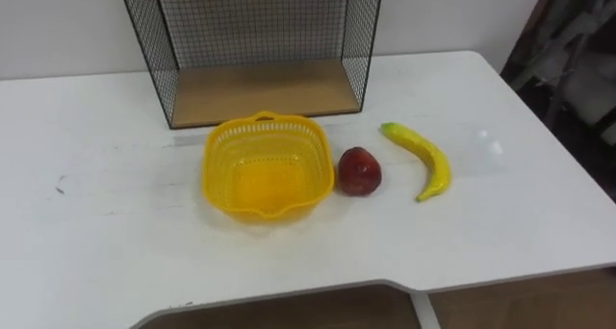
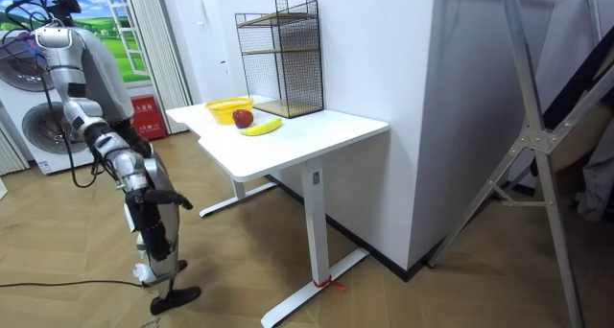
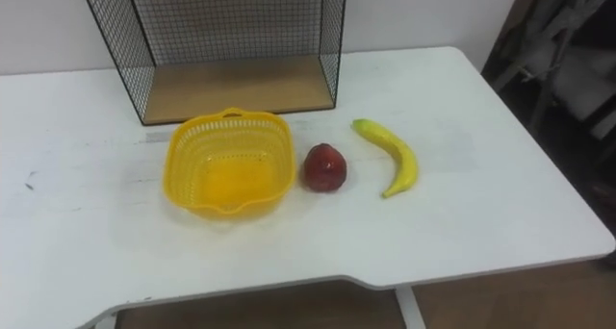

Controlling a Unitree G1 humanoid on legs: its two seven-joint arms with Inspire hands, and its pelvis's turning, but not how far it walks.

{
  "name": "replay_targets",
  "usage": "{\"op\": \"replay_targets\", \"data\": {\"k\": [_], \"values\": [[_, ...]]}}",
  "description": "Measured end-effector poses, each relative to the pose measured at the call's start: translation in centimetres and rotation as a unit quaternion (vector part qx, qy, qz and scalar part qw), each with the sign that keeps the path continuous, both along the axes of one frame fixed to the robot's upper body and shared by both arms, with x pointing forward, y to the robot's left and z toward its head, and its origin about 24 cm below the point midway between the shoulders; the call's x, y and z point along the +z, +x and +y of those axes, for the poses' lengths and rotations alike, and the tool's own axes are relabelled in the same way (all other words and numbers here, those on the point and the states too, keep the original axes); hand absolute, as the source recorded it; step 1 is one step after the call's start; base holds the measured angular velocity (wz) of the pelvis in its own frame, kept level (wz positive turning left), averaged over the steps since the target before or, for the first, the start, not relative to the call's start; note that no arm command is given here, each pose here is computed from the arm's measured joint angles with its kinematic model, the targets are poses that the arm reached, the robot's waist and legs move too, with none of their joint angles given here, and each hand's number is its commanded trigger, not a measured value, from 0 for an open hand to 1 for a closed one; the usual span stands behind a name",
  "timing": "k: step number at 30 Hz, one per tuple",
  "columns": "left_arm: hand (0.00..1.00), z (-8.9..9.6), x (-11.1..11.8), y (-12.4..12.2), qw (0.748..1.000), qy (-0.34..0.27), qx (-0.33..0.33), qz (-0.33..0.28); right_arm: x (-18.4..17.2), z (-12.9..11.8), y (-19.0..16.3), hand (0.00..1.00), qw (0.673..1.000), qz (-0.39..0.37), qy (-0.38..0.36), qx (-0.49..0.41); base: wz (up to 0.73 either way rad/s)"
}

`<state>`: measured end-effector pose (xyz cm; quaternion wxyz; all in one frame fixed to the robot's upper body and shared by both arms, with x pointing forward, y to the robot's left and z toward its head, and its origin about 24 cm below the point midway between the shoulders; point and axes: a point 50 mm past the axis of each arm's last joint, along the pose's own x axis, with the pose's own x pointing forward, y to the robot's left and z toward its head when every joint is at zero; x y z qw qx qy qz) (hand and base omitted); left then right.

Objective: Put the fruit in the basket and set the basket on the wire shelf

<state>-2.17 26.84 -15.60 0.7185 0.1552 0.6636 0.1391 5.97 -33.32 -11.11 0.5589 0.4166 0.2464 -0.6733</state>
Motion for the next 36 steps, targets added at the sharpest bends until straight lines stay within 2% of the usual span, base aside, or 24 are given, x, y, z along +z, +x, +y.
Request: {"op": "replay_targets", "data": {"k": [4, 6, 10, 12, 18, 21, 27, 34, 36], "values": [[0.0, 0.0, 0.1, 0.1, 1.0, 0.007, -0.003, -0.01, 4.3, -2.0, 3.3, 0.0, 0.993, -0.001, -0.112, 0.035, 0.0], [0.0, 0.1, 0.1, 0.2, 1.0, 0.013, -0.005, -0.012, 7.7, -2.8, 5.2, 0.0, 0.978, -0.01, -0.201, 0.053, 0.02], [0.0, -0.3, 0.0, 0.5, 1.0, 0.014, -0.024, -0.012, 11.8, -3.4, 7.4, 0.0, 0.946, 0.004, -0.316, 0.075, 0.04], [0.0, -0.5, 0.0, 0.4, 0.999, 0.01, -0.039, -0.008, 14.1, -2.8, 8.9, 0.0, 0.917, 0.006, -0.385, 0.108, -0.05], [0.0, -0.9, -0.1, 0.5, 0.998, 0.006, -0.062, -0.007, 16.8, -0.6, 11.7, 0.0, 0.85, -0.011, -0.486, 0.203, -0.01], [0.0, -0.9, -0.1, 0.5, 0.997, 0.008, -0.075, -0.006, 17.7, 0.4, 12.8, 0.0, 0.817, -0.037, -0.513, 0.261, 0.0], [0.0, -0.7, 0.0, 1.3, 0.996, 0.002, -0.083, -0.017, 18.2, 2.1, 14.8, 0.0, 0.757, -0.096, -0.522, 0.381, 0.0], [0.0, -0.8, -0.1, 1.6, 0.996, -0.009, -0.09, -0.021, 18.1, 3.8, 16.1, 0.0, 0.685, -0.129, -0.52, 0.493, 0.0], [0.0, -0.6, 0.0, 1.6, 0.996, -0.008, -0.091, -0.02, 17.8, 4.6, 16.4, 0.0, 0.656, -0.126, -0.522, 0.531, 0.02]]}}
